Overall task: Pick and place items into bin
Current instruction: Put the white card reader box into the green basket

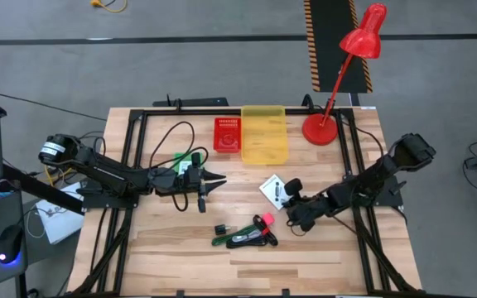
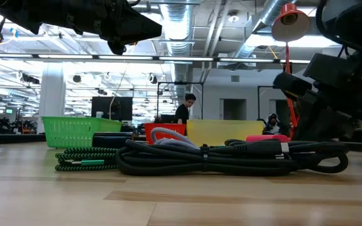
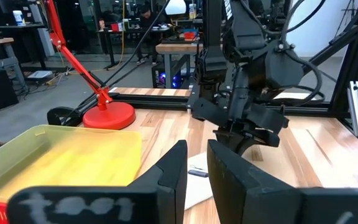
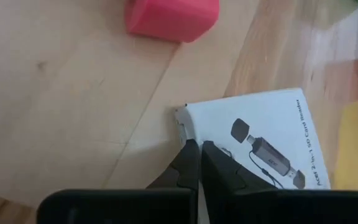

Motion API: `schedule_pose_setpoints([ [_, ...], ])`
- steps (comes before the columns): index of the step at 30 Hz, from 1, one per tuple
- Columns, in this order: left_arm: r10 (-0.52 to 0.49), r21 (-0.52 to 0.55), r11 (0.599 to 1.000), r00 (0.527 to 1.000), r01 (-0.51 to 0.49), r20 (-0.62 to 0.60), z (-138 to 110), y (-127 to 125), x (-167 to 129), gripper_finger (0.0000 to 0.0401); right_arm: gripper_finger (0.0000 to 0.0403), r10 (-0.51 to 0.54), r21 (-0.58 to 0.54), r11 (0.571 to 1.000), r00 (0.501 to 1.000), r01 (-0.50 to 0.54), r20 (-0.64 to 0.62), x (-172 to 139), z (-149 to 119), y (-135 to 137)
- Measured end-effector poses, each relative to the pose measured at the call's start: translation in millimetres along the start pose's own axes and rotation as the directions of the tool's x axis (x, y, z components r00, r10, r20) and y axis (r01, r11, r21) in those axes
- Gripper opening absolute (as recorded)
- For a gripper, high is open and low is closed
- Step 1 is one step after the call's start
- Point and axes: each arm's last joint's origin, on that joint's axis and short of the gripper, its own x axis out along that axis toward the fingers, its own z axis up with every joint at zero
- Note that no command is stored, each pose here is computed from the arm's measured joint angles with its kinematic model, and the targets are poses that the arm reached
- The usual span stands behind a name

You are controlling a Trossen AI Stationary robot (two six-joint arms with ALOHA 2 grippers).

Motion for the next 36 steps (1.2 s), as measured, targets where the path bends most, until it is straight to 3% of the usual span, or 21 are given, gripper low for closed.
schedule_pose_setpoints([
  [13,0.000,0.029,1.000,1.000,0.000,-0.018,-2.0,0.0,-0.1,0.0052,0.0000,-0.033,-0.059,0.998,0.999,0.032,-0.010,-9.7,30.8,-16.7],
  [21,-0.001,0.102,0.995,0.999,0.006,-0.048,-5.0,0.1,-0.2,0.0052,0.0000,-0.055,-0.127,0.990,0.998,0.057,0.016,-21.9,55.8,-25.4],
  [27,0.023,0.221,0.975,0.999,-0.012,-0.047,-5.0,-0.9,-0.8,0.0057,0.0000,-0.058,-0.181,0.981,0.996,0.069,0.065,-34.3,77.3,-31.1],
  [33,0.100,0.283,0.956,0.993,-0.078,-0.064,-6.9,1.5,-0.9,0.0095,0.0000,-0.056,-0.219,0.973,0.994,0.076,0.095,-46.9,94.8,-36.5],
  [36,0.105,0.389,0.919,0.990,-0.062,-0.090,-9.7,1.6,-1.3,0.0117,0.0000,-0.058,-0.237,0.968,0.992,0.083,0.111,-52.5,102.3,-39.7],
])
